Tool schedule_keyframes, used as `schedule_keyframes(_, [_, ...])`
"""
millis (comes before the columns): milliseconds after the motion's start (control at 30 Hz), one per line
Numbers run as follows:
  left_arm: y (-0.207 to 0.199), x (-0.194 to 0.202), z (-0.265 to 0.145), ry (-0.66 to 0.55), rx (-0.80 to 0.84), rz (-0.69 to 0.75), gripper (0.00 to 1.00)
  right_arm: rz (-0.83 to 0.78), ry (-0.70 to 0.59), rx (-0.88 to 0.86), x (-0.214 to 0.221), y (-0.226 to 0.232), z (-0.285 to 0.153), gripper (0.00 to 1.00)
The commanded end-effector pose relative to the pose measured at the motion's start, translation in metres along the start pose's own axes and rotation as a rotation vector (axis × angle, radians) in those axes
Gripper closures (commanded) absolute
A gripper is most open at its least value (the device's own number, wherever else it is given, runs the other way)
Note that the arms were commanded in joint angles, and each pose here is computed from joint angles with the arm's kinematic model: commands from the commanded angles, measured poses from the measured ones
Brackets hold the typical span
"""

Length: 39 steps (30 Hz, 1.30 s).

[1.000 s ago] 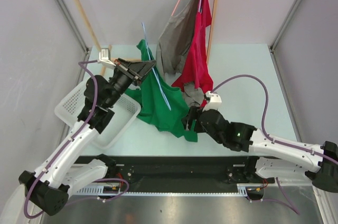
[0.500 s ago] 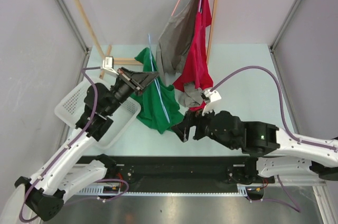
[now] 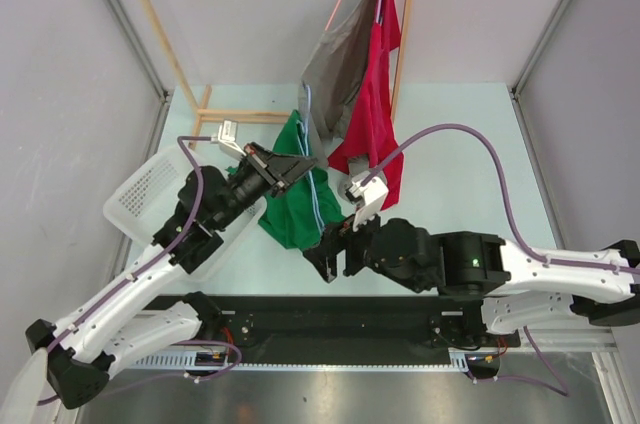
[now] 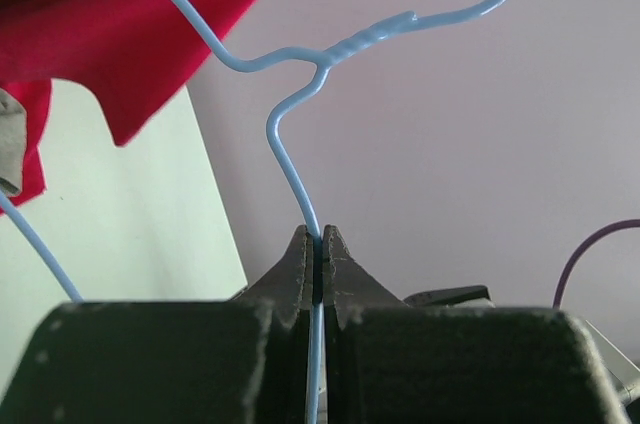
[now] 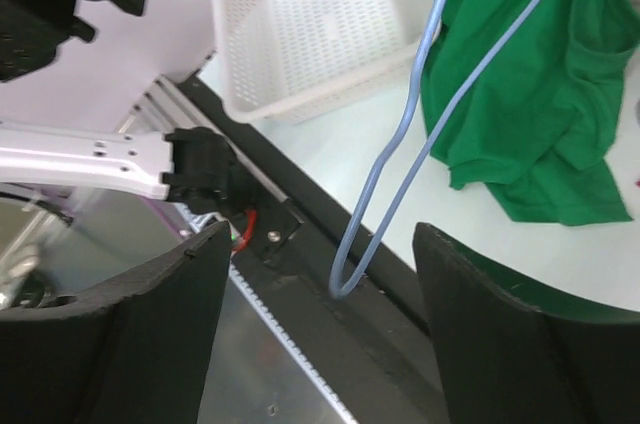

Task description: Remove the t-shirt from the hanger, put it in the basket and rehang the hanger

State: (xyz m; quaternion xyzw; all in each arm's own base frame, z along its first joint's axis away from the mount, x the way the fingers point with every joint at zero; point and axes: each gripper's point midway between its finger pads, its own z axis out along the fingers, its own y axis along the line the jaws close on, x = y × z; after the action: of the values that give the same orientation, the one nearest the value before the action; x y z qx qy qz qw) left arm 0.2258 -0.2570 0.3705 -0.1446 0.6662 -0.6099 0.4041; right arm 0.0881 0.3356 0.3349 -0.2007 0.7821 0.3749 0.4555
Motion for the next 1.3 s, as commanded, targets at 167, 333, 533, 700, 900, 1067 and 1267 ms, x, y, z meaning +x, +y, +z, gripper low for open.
schedule_keyframes(167, [-0.009, 0.011, -0.016, -0.028, -0.023, -0.140, 1.00, -0.024, -0.057, 0.077, -0.016, -0.002, 0.010, 0.40])
schedule_keyframes(333, [-0.002, 0.018, -0.020, -0.030, -0.088, -0.197, 1.00, -0.028, -0.049, 0.134, -0.009, -0.011, 0.013, 0.68])
schedule_keyframes(533, [0.006, 0.027, -0.018, -0.008, -0.124, -0.201, 1.00, -0.006, -0.030, 0.202, -0.007, -0.025, 0.002, 1.00])
schedule_keyframes(700, [0.012, 0.034, -0.022, 0.024, -0.100, -0.122, 0.57, 0.032, -0.013, 0.196, -0.015, -0.023, -0.022, 1.00])
schedule_keyframes(900, [-0.001, 0.038, -0.041, 0.079, -0.038, 0.010, 0.37, -0.006, 0.045, 0.262, -0.010, -0.033, -0.043, 1.00])
schedule_keyframes(1067, [0.007, 0.034, -0.077, 0.088, -0.049, 0.152, 0.29, -0.005, 0.016, 0.252, -0.012, -0.033, -0.041, 1.00])
schedule_keyframes(1267, [0.006, 0.025, -0.127, 0.066, -0.014, 0.218, 0.20, -0.007, -0.088, 0.210, -0.027, -0.020, -0.024, 1.00])
